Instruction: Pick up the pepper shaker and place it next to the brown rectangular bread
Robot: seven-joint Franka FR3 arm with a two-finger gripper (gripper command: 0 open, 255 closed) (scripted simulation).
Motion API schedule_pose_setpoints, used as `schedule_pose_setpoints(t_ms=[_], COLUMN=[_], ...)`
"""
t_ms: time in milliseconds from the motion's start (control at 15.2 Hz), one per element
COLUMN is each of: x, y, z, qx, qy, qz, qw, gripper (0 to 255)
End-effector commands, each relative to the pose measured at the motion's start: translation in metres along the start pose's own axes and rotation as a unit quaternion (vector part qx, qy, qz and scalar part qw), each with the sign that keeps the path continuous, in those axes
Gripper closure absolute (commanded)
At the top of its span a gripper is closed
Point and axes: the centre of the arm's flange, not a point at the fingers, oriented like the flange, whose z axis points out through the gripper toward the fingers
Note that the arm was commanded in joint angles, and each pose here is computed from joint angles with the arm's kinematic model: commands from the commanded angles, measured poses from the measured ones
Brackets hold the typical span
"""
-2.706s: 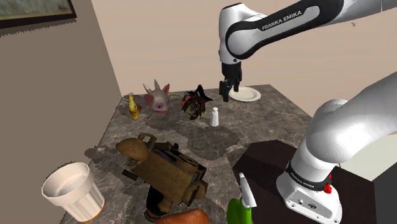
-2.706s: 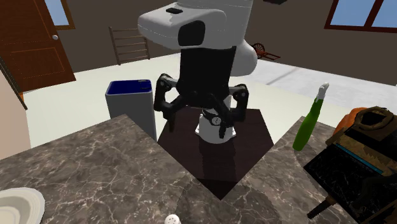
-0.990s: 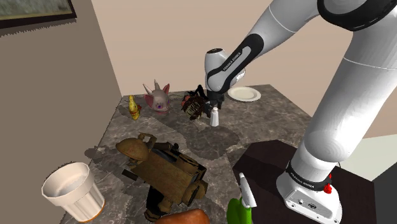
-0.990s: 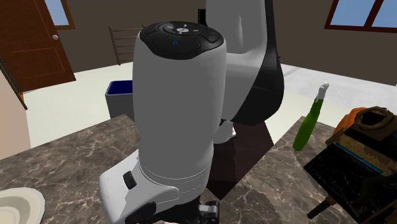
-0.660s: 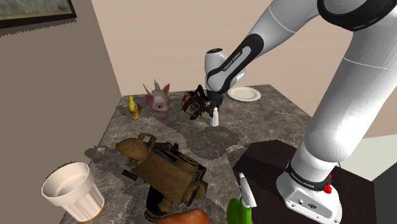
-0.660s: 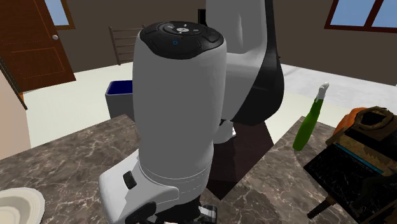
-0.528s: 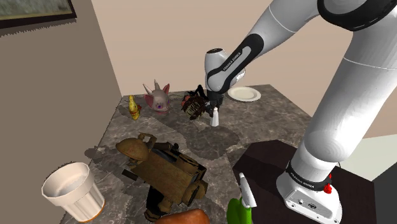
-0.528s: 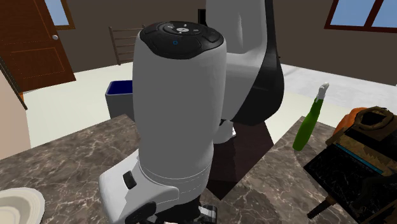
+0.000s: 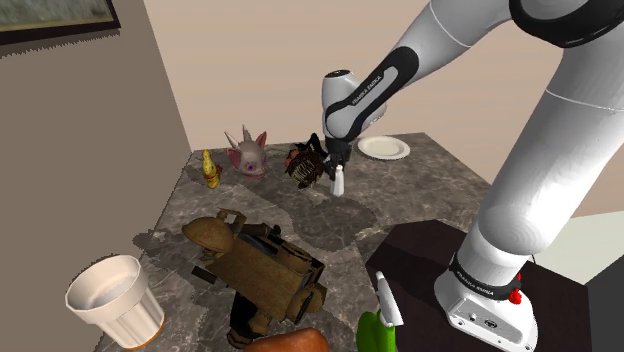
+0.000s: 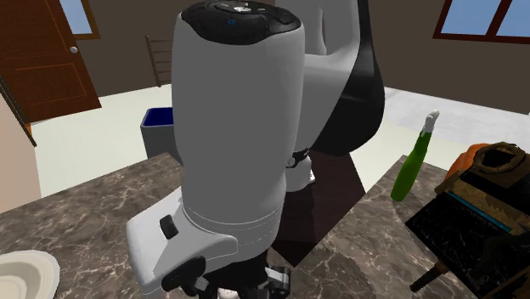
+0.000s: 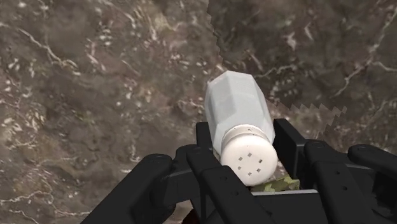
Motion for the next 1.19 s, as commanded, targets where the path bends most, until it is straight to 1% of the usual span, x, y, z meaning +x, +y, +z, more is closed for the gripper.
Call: schedule_pose_setpoints(t_ms=[0, 1122], x=[0.000, 0.002], y=[0.001, 0.010], z=[-0.010, -0.099], qx=[0.000, 0.000], qy=[0.000, 0.000], qz=[0.000, 0.000], qw=[1.0000, 1.0000], gripper=[255, 255])
